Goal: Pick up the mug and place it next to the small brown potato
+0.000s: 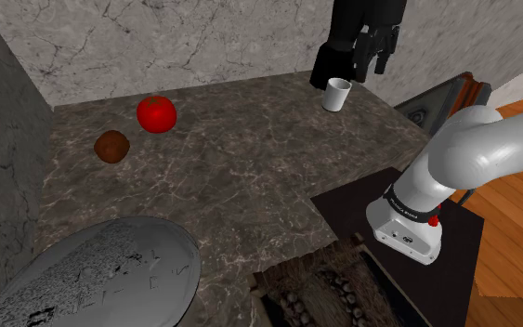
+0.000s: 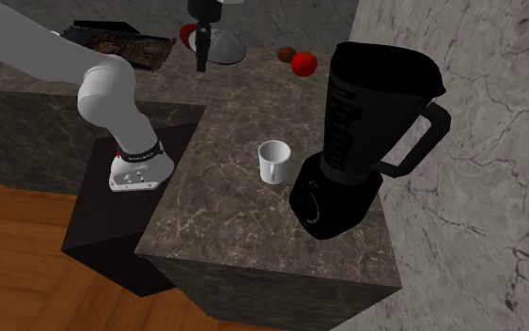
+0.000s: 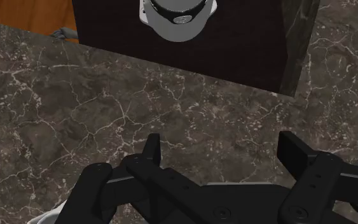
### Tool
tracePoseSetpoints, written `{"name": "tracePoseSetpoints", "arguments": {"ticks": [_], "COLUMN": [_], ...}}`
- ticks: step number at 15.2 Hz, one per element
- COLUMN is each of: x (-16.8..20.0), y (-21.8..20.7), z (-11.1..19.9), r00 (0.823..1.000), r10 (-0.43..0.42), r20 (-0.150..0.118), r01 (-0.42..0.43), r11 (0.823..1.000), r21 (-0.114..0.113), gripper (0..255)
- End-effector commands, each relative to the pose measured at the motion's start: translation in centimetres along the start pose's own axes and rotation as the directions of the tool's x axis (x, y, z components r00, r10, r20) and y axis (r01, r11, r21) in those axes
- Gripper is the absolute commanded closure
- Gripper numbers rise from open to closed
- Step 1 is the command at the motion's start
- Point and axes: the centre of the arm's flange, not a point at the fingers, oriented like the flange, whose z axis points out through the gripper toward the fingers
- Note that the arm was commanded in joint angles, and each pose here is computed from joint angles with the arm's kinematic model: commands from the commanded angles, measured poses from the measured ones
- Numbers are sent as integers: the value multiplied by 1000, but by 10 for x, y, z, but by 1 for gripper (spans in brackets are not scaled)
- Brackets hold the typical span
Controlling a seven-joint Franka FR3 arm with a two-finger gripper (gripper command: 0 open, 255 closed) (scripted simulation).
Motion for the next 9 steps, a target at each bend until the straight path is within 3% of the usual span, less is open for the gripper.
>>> {"name": "tracePoseSetpoints", "arguments": {"ticks": [1,9], "x": [0,64], "y": [0,53], "z": [0,42], "r00": [1000,993], "r10": [0,75], "r20": [0,-91], "r01": [0,-77], "r11": [1000,997], "r21": [0,-23], "gripper": [0,0]}}
